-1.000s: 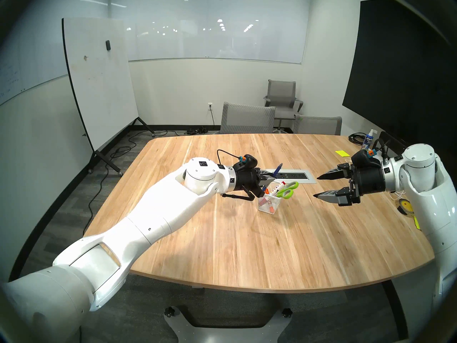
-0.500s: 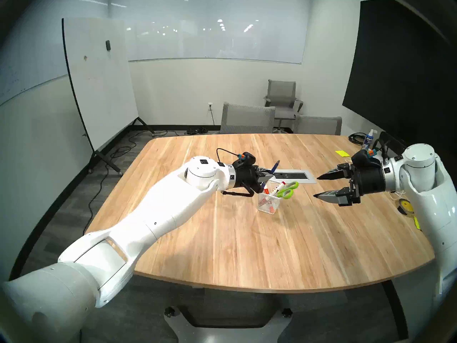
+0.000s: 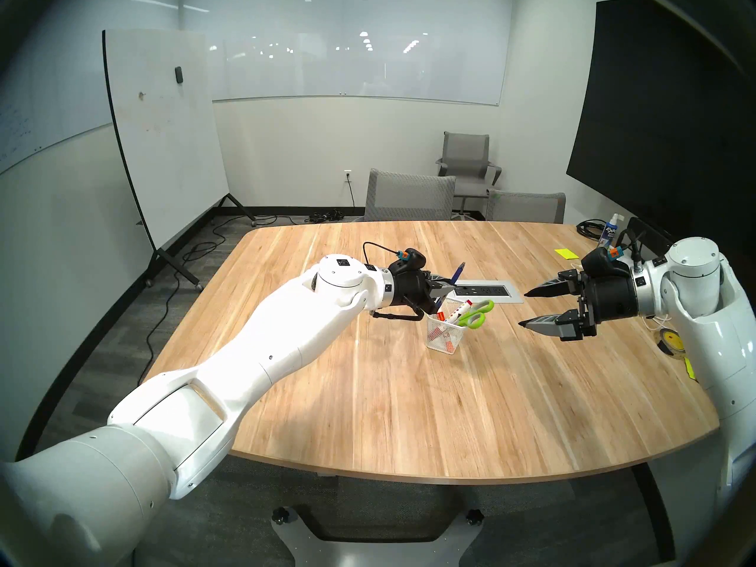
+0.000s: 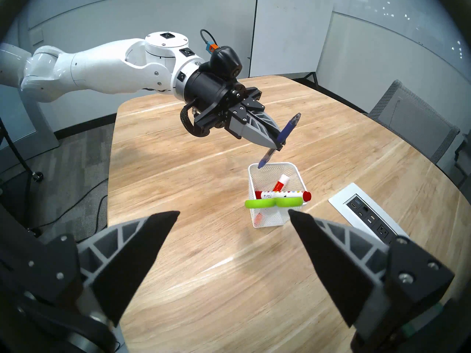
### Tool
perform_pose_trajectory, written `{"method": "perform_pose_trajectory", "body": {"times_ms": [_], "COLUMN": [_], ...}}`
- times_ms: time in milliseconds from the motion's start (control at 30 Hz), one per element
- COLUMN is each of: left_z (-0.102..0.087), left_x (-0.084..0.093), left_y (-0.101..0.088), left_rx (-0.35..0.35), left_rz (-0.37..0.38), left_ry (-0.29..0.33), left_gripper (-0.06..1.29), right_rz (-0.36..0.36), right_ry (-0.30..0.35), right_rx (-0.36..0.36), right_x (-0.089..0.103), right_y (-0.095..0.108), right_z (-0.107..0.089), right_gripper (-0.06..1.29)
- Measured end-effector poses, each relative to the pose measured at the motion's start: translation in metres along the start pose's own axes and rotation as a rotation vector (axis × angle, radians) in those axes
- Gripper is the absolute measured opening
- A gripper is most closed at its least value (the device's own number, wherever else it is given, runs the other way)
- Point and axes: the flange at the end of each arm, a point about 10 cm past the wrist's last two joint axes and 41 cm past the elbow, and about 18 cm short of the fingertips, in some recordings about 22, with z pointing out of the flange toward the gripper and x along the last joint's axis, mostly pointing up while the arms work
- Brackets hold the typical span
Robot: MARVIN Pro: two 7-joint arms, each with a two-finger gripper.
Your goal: Place the pen, the marker, and the scissors into the pen holder
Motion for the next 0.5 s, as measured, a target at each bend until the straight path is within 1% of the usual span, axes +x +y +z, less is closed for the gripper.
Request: {"method": "perform_pose_trajectory", "body": {"times_ms": [167, 233, 367, 500], "left_z": [0.003, 0.004, 0.008, 0.012], "left_x": [-0.013, -0.015, -0.015, -0.012], "left_y": [-0.009, -0.010, -0.010, -0.009], "left_rx": [0.003, 0.002, -0.007, -0.019], "left_rz": [-0.024, -0.028, -0.032, -0.030], "left_ry": [-0.013, -0.015, -0.011, -0.002], "left_gripper": [0.07, 0.07, 0.07, 0.07], "right_rz": [0.000, 0.000, 0.000, -0.001], "right_ry": [0.000, 0.000, 0.000, 0.000], "right_rx": [0.000, 0.000, 0.001, 0.001], "right_x": [0.000, 0.000, 0.000, 0.000], "right_y": [0.000, 0.000, 0.000, 0.000], "right_z": [0.000, 0.000, 0.000, 0.000], "right_gripper": [1.22, 1.22, 1.22, 1.22]}}
